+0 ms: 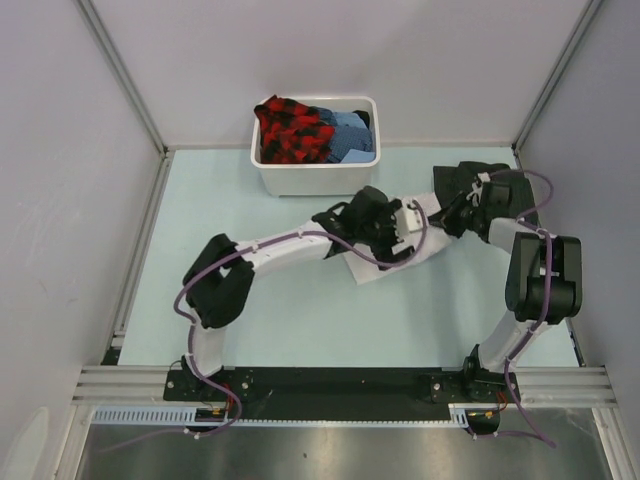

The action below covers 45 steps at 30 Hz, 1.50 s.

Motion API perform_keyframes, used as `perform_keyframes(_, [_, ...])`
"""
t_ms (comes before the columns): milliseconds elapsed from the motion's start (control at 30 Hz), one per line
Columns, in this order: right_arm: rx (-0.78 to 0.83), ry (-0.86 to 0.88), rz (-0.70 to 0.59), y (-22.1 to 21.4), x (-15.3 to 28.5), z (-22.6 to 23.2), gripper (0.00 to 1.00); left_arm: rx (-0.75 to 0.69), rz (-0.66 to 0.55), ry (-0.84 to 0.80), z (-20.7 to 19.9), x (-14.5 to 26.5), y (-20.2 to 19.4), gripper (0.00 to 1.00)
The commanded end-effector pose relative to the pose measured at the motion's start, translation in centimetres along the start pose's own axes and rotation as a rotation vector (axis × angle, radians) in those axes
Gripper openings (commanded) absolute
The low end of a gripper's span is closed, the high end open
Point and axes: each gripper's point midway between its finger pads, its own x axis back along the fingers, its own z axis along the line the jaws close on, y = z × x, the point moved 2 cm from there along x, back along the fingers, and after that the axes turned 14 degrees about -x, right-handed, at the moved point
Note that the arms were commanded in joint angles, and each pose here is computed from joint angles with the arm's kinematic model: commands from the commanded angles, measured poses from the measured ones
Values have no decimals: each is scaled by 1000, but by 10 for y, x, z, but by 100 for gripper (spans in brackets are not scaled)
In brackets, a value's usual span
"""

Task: Fold and stack the long sleeve shirts
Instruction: Neatly place the folded shirt to the corner

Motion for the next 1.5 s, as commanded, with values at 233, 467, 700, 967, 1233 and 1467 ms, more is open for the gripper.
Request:
perform_keyframes(233, [329, -142, -216, 69, 33, 50, 0, 240, 112, 173, 36, 82, -51, 100])
perform_keyframes(467, [361, -122, -322, 102, 29, 73, 0, 279, 168, 228, 38, 91, -72, 99])
perform_keyframes(700, [385, -93, -391, 128, 26, 102, 0, 478, 249, 294, 51, 109, -120, 99])
perform_keyframes(967, [461, -33, -408, 137, 30, 144, 0, 515, 288, 313, 60, 120, -141, 99])
perform_keyframes(1233, [527, -57, -416, 144, 63, 164, 0, 532, 298, 305, 58, 119, -146, 99])
perform_keyframes(1467, [575, -48, -406, 147, 79, 171, 0, 534, 299, 294, 57, 118, -147, 99])
